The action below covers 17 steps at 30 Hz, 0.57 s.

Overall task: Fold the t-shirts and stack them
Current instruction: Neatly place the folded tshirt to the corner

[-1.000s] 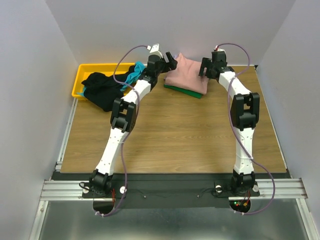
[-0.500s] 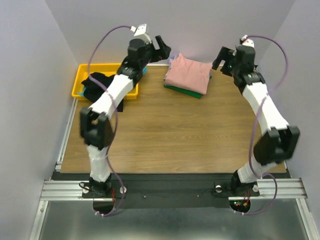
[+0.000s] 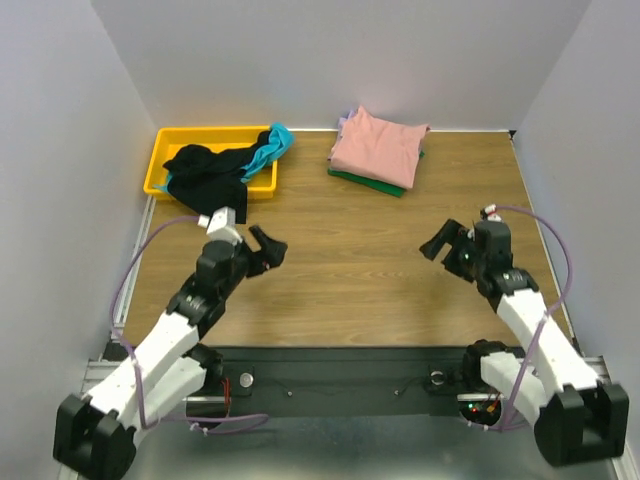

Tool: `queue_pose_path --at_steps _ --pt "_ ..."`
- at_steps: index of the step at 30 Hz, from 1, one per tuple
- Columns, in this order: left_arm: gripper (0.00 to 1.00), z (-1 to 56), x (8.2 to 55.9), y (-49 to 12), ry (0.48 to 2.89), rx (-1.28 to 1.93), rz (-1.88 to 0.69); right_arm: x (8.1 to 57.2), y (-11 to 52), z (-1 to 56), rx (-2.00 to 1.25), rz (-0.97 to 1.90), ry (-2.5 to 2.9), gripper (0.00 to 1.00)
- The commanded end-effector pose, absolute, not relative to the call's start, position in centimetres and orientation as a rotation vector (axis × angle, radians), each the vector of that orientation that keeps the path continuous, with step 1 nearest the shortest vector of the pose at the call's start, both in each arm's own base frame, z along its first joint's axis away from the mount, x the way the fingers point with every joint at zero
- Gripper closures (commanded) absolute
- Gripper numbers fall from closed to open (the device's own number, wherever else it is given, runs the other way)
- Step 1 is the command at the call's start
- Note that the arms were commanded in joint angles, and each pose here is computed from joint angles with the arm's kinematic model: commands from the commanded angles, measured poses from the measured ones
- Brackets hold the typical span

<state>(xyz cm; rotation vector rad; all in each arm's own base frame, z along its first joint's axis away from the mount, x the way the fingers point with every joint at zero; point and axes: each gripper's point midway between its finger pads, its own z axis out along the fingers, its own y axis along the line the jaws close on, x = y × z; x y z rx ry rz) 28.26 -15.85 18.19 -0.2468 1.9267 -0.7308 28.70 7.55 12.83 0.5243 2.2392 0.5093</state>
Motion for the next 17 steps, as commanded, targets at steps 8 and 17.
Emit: queue_pose_path --at_steps 8,17 --pt "0.02 16.8 23.8 -10.6 1.802 -0.573 -0.723 25.3 6.4 14.4 0.519 0.554 1.955 0.00" --pt "0.01 16.8 24.1 -9.4 1.785 -0.648 -0.668 25.0 5.8 14.6 0.520 0.530 1.916 0.00"
